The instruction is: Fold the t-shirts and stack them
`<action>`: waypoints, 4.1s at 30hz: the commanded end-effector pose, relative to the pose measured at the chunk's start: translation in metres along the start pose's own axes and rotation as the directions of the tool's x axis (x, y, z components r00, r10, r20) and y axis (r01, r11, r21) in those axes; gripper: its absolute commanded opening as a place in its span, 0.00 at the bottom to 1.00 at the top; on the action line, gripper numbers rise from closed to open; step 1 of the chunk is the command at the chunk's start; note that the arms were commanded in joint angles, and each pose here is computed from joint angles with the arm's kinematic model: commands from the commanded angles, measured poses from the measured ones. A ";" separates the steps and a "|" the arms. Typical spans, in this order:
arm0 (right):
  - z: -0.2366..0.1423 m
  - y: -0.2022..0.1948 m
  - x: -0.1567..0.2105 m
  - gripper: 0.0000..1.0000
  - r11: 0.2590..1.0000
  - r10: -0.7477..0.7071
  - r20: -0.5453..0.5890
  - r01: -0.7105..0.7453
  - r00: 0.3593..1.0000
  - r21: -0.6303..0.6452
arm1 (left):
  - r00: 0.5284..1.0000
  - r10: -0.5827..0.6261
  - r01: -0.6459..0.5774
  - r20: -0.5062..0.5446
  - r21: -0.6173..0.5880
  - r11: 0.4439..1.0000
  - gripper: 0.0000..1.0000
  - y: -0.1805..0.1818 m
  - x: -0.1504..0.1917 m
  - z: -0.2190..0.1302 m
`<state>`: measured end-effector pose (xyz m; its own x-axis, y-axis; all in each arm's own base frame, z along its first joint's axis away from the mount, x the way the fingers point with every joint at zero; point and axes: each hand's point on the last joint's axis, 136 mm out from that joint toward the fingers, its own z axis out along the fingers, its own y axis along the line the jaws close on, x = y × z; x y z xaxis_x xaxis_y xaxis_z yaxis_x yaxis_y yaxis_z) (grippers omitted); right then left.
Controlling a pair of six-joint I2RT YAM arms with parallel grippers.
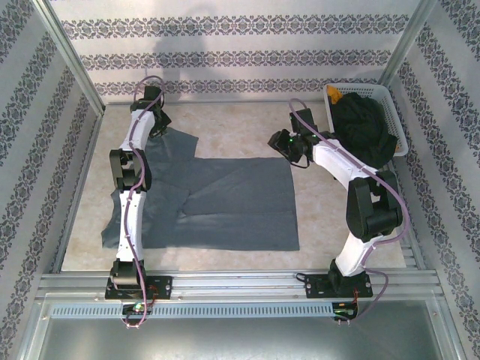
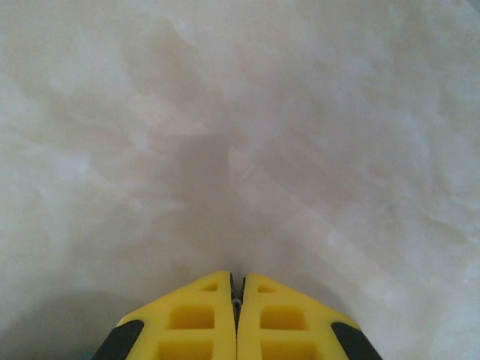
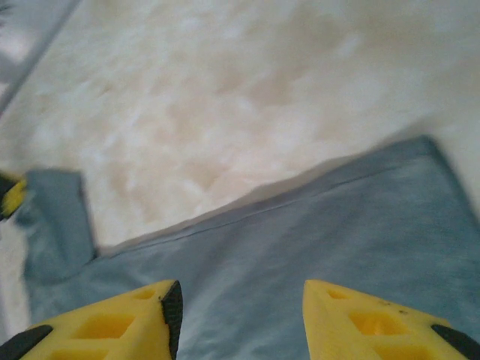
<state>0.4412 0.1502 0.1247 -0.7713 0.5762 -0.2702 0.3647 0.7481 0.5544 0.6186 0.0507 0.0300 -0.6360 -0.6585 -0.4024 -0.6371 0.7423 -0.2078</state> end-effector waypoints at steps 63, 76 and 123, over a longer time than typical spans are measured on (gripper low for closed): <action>-0.020 -0.072 0.044 0.00 0.918 -0.204 -0.122 0.233 0.971 0.321 | 0.935 -0.323 0.309 0.148 0.109 0.945 0.00 0.186 0.117 -0.312; -0.046 -0.114 0.087 0.00 0.883 -0.243 -0.172 0.291 0.955 0.370 | 0.933 -0.334 0.334 0.133 0.020 0.942 0.00 0.229 0.165 -0.328; -0.031 -0.141 0.159 0.07 0.914 -0.082 -0.400 0.229 0.913 0.335 | 0.922 -0.363 0.385 0.136 -0.207 0.899 0.00 0.297 0.232 -0.308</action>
<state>0.2577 0.1216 0.0293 -0.9345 0.3554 -0.0220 0.3460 0.9209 0.1794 0.1636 0.0751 0.1550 -0.3158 -0.8525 -0.4165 -0.8821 0.4255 -0.2021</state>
